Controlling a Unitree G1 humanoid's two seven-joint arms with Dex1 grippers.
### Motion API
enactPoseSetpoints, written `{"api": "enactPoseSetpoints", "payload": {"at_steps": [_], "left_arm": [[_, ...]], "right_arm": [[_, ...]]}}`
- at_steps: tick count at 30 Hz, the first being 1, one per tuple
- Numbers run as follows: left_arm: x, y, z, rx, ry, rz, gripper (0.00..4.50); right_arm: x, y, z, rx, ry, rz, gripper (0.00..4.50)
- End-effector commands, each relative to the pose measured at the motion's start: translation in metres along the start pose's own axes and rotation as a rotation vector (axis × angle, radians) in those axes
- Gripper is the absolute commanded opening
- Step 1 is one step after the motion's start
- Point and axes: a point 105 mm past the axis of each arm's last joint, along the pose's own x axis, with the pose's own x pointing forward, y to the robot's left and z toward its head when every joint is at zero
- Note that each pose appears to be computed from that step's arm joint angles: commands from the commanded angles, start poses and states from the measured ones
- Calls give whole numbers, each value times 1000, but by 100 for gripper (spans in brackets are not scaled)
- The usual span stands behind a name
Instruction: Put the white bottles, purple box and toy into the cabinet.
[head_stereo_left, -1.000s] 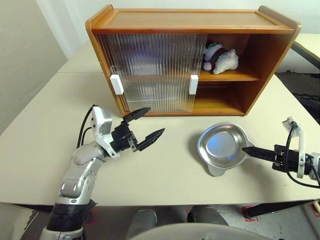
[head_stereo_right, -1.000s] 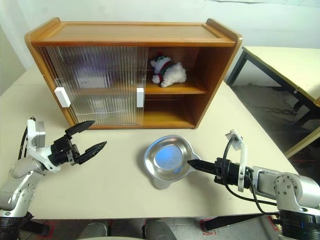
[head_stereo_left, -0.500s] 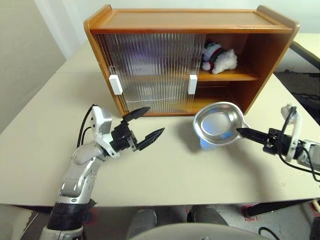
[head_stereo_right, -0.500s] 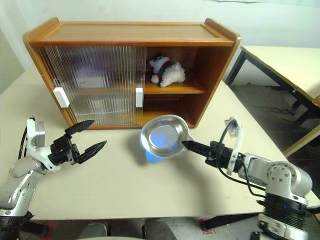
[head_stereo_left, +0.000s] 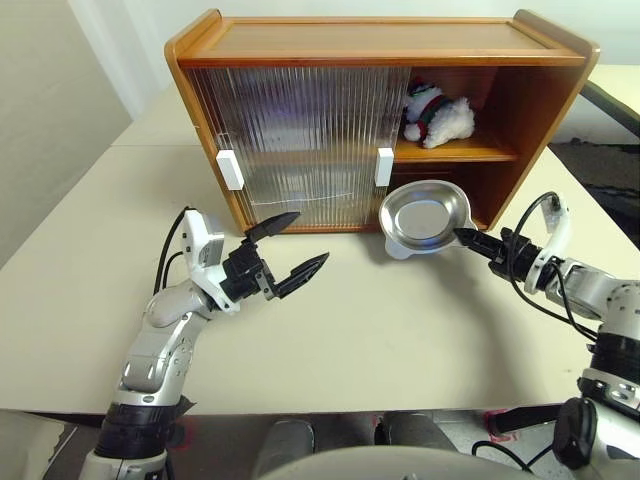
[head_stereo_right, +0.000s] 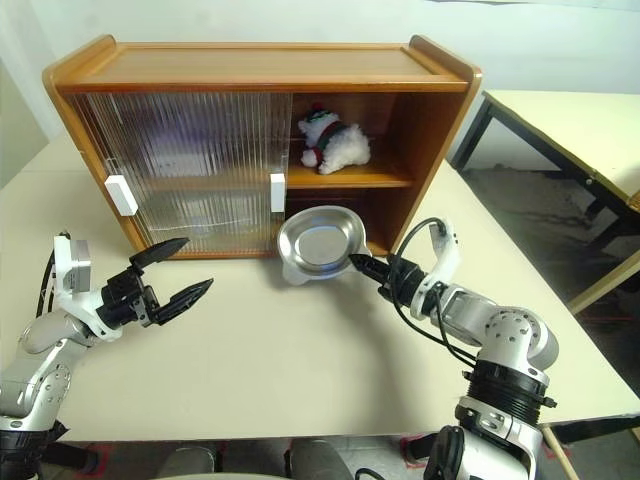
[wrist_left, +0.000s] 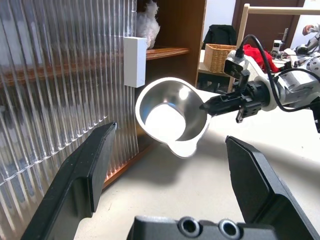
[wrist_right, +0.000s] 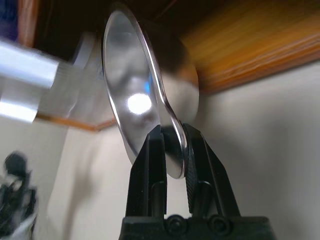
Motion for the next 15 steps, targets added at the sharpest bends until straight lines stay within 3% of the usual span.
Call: {"api": "enactPoseSetpoints", "payload": {"at_steps": [1,10,15], "left_arm": [[1,-2,-1,8,12,-9,450],[1,-3,0,11,13,-18,450],[2,-3,1,14,14,-19,450]], "right_arm": [[8,2,7,-3,-37,-6,26],[17,-4,18,-37,-79,-49,26],[28,-6,30,1,-175,-88,26]]}}
